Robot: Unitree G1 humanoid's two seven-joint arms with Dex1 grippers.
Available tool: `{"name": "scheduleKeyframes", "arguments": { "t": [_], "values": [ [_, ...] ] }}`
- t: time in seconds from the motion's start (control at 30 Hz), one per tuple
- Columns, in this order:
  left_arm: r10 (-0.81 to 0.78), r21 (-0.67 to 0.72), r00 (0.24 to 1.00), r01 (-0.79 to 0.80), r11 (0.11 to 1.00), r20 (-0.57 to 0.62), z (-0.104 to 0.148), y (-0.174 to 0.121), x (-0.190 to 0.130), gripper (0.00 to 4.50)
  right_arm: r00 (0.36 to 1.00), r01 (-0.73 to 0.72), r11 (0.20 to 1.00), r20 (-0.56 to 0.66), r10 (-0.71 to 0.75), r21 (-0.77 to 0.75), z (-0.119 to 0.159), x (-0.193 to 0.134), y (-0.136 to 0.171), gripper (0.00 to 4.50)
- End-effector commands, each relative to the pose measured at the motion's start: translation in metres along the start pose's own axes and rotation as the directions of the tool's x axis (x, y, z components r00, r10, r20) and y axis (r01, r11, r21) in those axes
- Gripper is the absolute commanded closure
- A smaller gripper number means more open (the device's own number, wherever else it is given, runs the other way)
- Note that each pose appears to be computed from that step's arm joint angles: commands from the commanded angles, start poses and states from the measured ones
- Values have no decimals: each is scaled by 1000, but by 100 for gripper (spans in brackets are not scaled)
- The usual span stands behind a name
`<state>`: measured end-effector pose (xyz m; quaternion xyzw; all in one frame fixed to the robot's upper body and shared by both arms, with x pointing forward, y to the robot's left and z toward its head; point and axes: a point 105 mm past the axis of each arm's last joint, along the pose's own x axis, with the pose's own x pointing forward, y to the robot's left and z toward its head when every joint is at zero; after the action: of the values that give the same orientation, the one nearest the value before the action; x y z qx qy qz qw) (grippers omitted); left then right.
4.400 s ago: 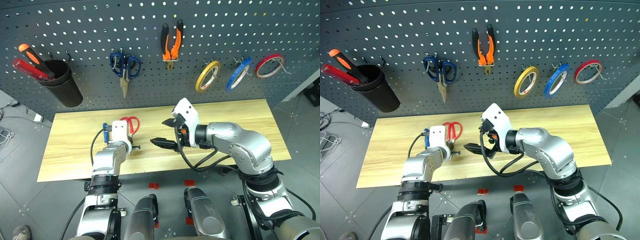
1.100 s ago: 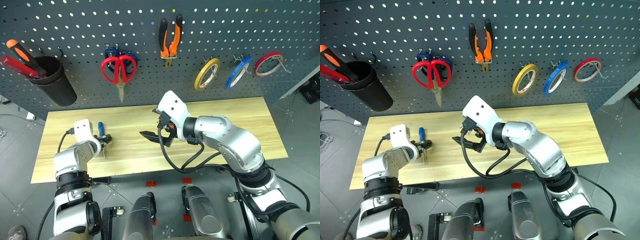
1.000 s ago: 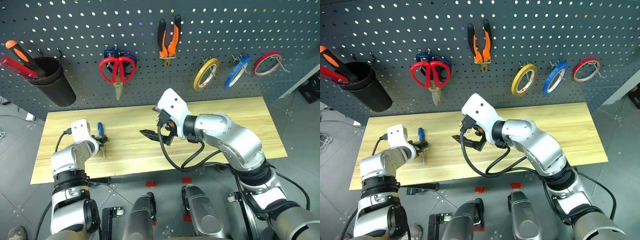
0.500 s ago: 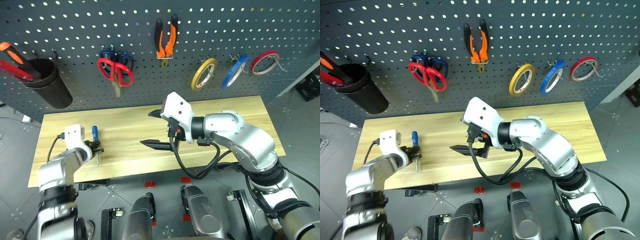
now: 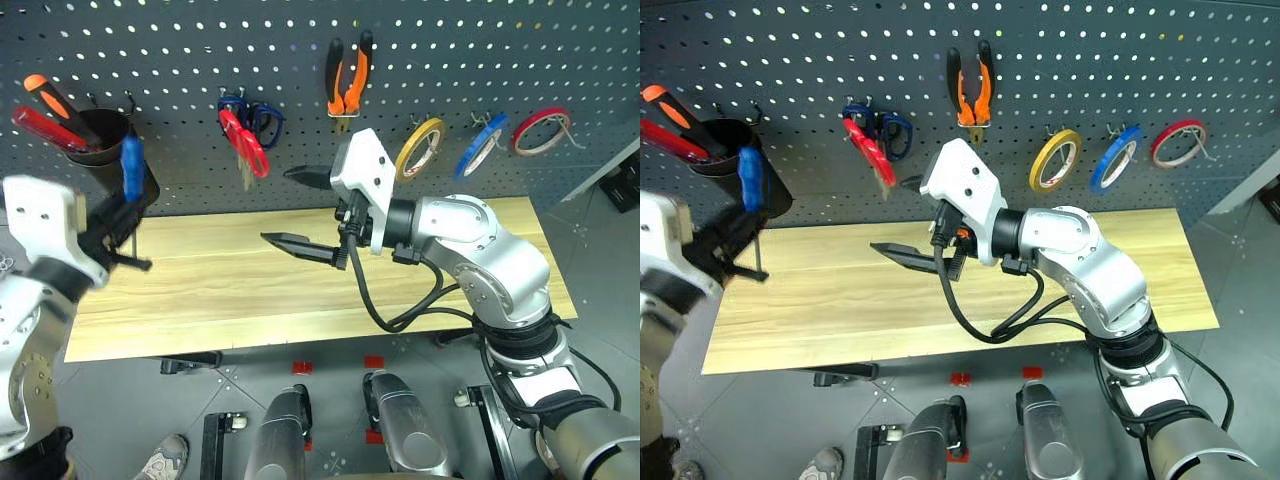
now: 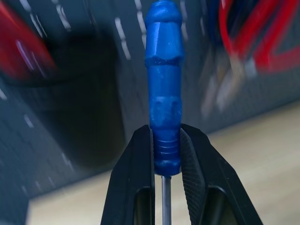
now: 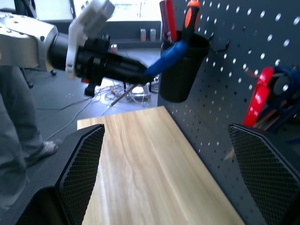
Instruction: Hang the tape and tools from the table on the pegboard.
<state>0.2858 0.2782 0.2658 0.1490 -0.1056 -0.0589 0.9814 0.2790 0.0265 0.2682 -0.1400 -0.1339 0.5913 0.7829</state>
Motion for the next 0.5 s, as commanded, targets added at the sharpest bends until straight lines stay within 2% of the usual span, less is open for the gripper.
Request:
{"name": "scheduleKeyframes", "arguments": {
  "t": [0.03,0.1,0.23,0.37,0.5],
  "values": [
    [77,111,975,-102,989,209,62,18,8,406,997,12,998,79,-8,-56,22,2,-2,0],
    [121,120,953,-160,980,277,82,32,15,406,996,18,998,87,-13,-61,24,4,-3,0],
    [153,151,919,-220,964,364,101,46,31,406,994,32,997,103,-25,-72,27,10,-4,0],
    [198,142,900,-271,952,388,96,57,40,406,993,43,996,117,-33,-83,31,17,-4,0],
    [239,126,896,-305,944,374,80,61,38,406,991,46,995,128,-34,-92,34,20,-2,0]
  ]
}}
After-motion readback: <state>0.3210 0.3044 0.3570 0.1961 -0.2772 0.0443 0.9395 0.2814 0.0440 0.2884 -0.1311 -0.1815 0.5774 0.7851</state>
